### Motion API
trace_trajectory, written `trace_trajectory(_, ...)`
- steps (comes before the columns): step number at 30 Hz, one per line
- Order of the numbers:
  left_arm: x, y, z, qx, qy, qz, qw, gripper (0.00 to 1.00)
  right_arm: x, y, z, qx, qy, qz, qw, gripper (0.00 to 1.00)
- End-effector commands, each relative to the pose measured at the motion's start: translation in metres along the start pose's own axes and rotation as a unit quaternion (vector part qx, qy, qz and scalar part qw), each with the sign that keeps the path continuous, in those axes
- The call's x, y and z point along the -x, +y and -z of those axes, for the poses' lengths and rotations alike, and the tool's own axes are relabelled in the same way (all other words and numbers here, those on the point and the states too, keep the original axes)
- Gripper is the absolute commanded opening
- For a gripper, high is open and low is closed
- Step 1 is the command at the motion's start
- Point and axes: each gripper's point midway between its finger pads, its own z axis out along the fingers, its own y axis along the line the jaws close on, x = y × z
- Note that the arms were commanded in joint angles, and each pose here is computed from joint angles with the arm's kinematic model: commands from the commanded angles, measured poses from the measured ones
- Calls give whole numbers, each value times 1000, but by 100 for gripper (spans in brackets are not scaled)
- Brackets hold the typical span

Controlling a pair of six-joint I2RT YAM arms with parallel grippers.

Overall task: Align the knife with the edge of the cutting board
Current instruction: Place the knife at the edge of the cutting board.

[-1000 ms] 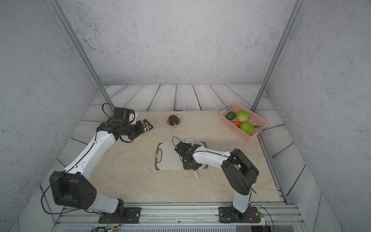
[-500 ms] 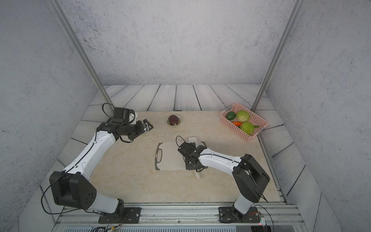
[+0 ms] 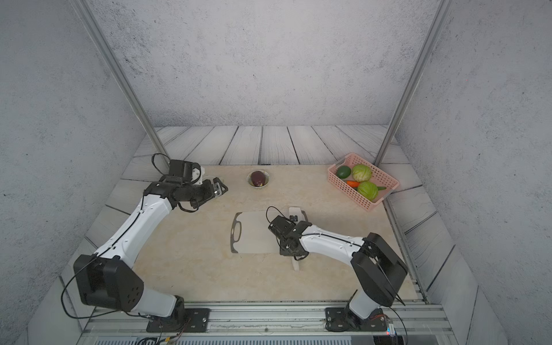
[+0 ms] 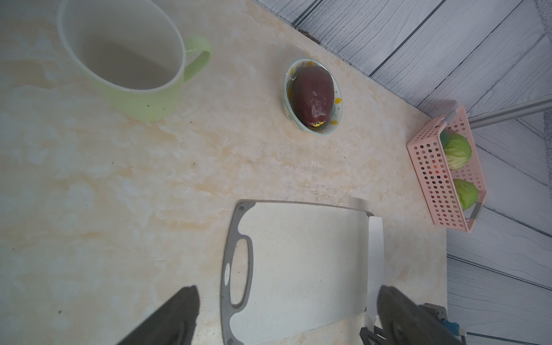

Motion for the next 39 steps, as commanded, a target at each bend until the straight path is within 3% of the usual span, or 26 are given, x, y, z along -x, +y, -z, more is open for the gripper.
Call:
trace_trajectory(1, 0, 6, 0, 10, 0, -2, 1000, 98, 8, -4, 4, -11, -25, -29, 999, 0)
trace_trajectory(29, -1, 8, -2, 13, 4, -1, 1000, 98, -2, 0, -25, -33, 6, -38, 999, 0)
trace_trajectory(34, -1, 8, -2, 12, 3, 0, 1000, 98, -4, 1, -27, -33, 13, -32, 999, 9)
trace_trajectory(39, -1, 8, -3, 13, 4, 0, 1000, 98, -6, 2, -29, -34, 20, -30, 999, 28)
